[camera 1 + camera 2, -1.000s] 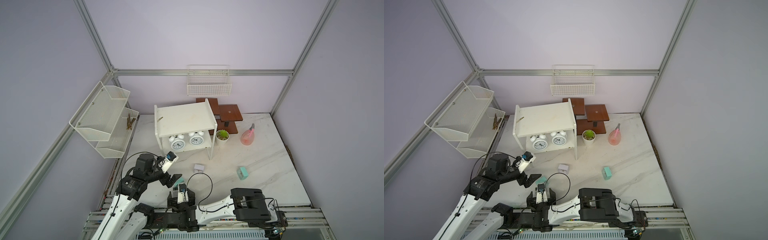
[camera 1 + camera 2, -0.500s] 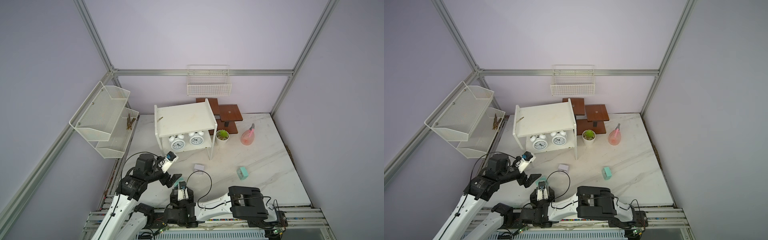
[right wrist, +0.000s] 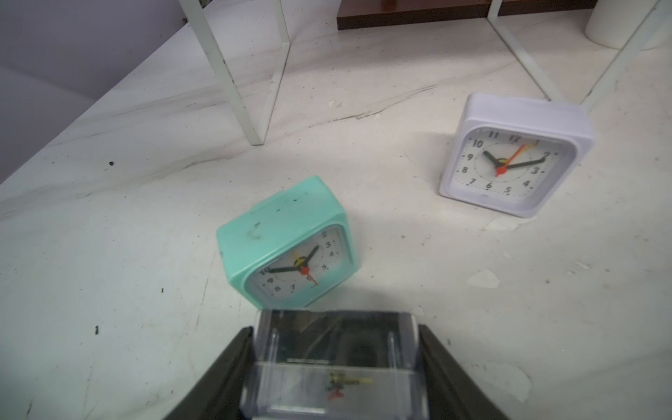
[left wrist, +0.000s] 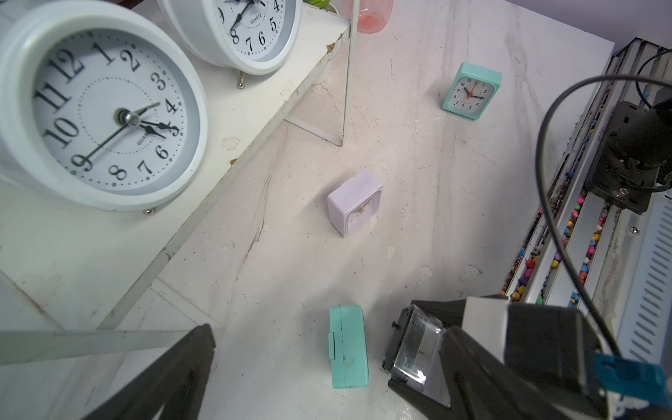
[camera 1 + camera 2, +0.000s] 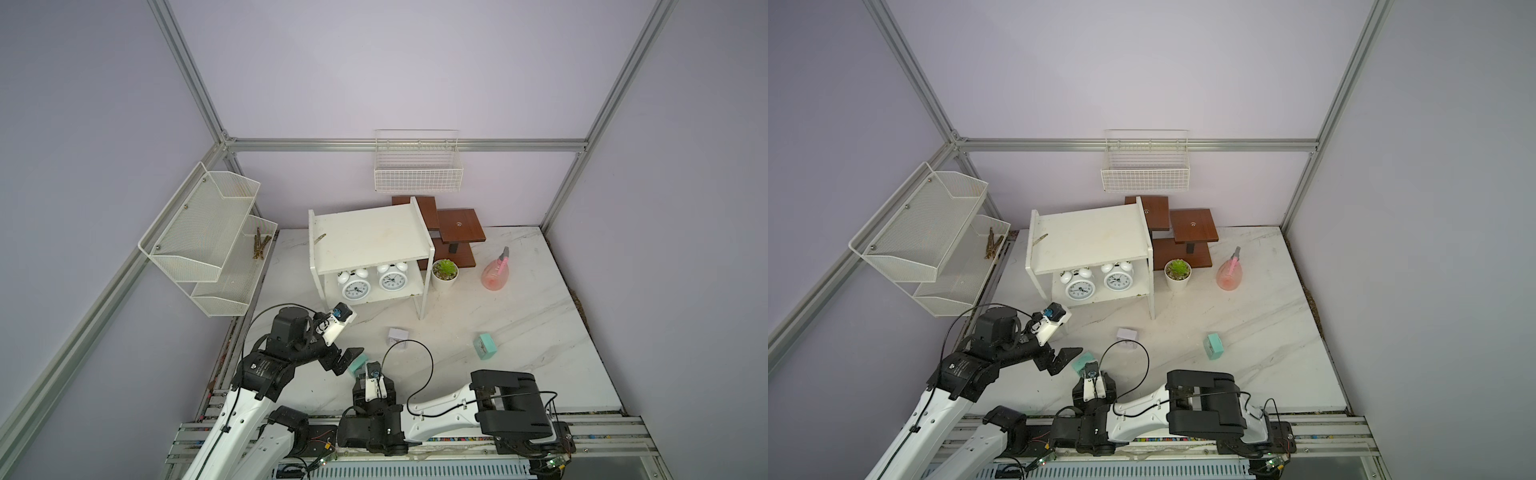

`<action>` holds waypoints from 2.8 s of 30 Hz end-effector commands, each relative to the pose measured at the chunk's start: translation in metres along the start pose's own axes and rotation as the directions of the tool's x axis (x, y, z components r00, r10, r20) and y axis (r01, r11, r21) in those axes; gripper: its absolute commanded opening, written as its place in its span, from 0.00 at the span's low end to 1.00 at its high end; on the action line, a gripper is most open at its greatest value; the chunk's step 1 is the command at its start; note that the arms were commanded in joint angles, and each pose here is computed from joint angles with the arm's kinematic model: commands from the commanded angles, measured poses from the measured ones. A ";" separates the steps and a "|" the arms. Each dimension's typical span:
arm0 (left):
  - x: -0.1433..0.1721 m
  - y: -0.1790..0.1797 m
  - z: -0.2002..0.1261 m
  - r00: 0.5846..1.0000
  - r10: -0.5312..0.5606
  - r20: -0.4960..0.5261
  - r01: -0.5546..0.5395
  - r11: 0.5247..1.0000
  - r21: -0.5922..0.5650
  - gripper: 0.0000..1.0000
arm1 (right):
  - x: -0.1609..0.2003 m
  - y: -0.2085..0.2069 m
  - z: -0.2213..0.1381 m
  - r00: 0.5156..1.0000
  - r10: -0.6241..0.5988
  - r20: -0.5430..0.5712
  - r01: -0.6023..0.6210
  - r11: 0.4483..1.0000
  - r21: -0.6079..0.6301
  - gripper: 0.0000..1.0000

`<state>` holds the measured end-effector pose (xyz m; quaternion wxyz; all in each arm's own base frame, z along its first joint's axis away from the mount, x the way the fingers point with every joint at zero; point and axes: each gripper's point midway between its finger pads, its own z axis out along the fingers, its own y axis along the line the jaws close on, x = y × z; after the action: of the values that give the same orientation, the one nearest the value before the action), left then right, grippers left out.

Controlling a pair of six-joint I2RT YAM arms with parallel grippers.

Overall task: Place the alarm clocks on the shelf by style
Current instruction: Pick up the alarm from the center of the board, then place the alarm on the shelf.

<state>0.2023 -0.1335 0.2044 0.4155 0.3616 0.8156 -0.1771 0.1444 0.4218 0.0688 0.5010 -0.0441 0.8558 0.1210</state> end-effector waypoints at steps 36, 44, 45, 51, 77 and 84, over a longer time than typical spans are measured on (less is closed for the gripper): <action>-0.008 -0.028 -0.005 0.995 0.076 0.062 -0.084 0.986 0.145 1.00 | -0.354 -0.013 -0.103 0.980 -0.079 0.180 0.107 0.983 -0.152 0.52; -0.009 -0.034 -0.006 0.994 0.082 0.069 -0.093 0.981 0.172 1.00 | -0.408 0.021 -0.098 0.969 -0.107 0.224 0.146 0.975 -0.165 0.53; -0.009 -0.035 -0.007 0.994 0.083 0.071 -0.095 0.979 0.178 1.00 | -0.412 0.025 -0.095 0.968 -0.108 0.228 0.148 0.975 -0.168 0.52; -0.009 -0.044 -0.008 0.992 0.092 0.081 -0.108 0.969 0.224 1.00 | -0.428 0.037 -0.068 0.966 -0.093 0.241 0.142 0.971 -0.192 0.52; -0.007 -0.047 -0.008 0.992 0.100 0.082 -0.117 0.964 0.238 1.00 | -0.425 0.034 0.034 0.967 -0.054 0.250 0.085 0.990 -0.113 0.52; -0.006 -0.048 -0.008 0.991 0.102 0.081 -0.119 0.964 0.238 1.00 | -0.425 0.030 0.043 0.968 -0.041 0.248 0.070 0.992 -0.109 0.53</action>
<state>0.1704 -0.1603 0.2102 0.4012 0.4369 0.7637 -0.2549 0.3778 0.4465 0.4091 0.5883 -0.1061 0.7880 0.1474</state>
